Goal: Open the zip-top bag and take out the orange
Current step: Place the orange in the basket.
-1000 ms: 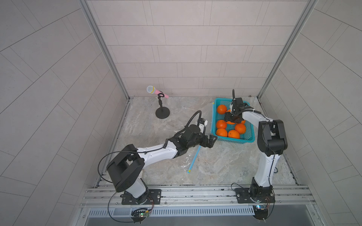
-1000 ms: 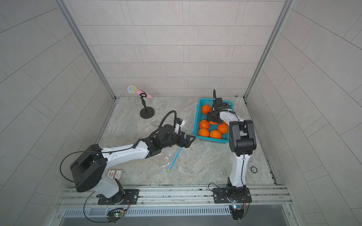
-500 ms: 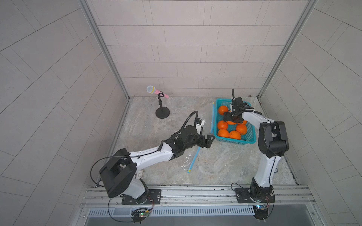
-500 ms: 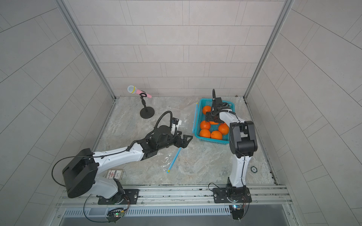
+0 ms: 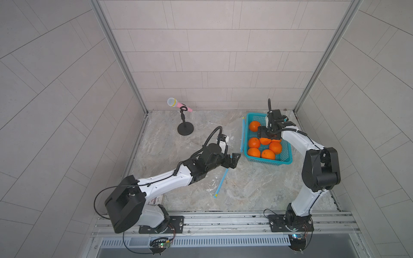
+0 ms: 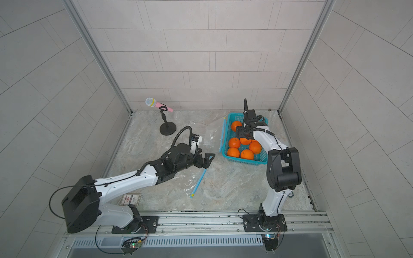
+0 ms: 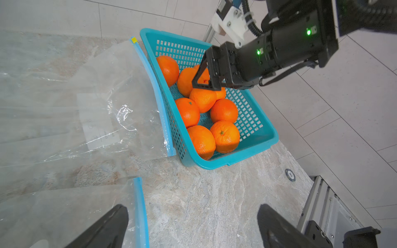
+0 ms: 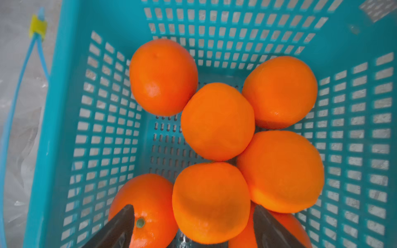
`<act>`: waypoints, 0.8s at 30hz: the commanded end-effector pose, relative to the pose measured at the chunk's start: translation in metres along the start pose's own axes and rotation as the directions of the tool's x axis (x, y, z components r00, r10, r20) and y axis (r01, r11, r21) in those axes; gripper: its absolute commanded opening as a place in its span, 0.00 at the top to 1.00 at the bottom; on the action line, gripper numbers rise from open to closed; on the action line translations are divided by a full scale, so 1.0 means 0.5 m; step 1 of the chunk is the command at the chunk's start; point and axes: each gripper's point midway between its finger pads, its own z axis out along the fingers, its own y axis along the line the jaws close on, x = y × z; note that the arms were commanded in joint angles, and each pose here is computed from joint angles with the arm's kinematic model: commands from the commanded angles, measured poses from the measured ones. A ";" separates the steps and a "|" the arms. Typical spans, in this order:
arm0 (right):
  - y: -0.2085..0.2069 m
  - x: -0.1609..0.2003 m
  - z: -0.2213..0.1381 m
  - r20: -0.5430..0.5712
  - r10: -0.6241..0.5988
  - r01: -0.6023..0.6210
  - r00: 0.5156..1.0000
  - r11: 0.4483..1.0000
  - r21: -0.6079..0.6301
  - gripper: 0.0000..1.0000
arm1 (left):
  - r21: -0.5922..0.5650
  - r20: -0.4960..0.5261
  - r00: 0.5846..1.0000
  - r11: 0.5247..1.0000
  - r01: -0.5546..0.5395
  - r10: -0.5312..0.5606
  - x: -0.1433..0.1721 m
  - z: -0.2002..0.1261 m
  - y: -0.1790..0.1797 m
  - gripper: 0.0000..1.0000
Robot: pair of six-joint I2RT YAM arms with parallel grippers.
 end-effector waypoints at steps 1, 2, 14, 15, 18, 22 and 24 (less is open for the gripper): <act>0.016 -0.020 -0.022 0.072 0.054 -0.048 0.996 0.995 -0.082 0.18 | -0.073 0.074 0.997 0.997 0.002 0.003 -0.037 -0.057 0.043 0.00; 0.014 -0.012 -0.008 0.039 0.061 -0.057 0.997 0.994 -0.090 0.21 | -0.090 0.083 0.997 0.996 0.007 0.000 -0.038 -0.071 0.055 0.00; 0.062 0.020 -0.194 0.298 0.010 0.050 0.955 0.980 -0.194 0.13 | -0.644 0.248 0.931 0.764 -0.049 0.269 -0.105 -0.319 0.270 0.00; 0.056 0.021 -0.214 0.348 0.003 0.071 0.938 0.977 -0.199 0.10 | -0.694 0.239 0.921 0.717 -0.059 0.307 -0.101 -0.334 0.293 0.00; -0.007 0.041 -0.264 0.514 -0.028 0.077 0.857 0.994 -0.075 0.00 | -0.783 0.168 0.915 0.614 -0.102 0.366 -0.082 -0.364 0.361 0.00; -0.105 0.083 -0.245 0.701 -0.064 0.022 0.710 0.997 0.069 0.01 | -0.844 0.145 0.938 0.533 -0.049 0.315 -0.030 -0.369 0.500 0.00; -0.147 0.093 -0.226 0.688 -0.073 -0.034 0.722 0.990 0.140 0.01 | -0.865 0.154 0.930 0.501 -0.037 0.333 -0.007 -0.359 0.535 0.00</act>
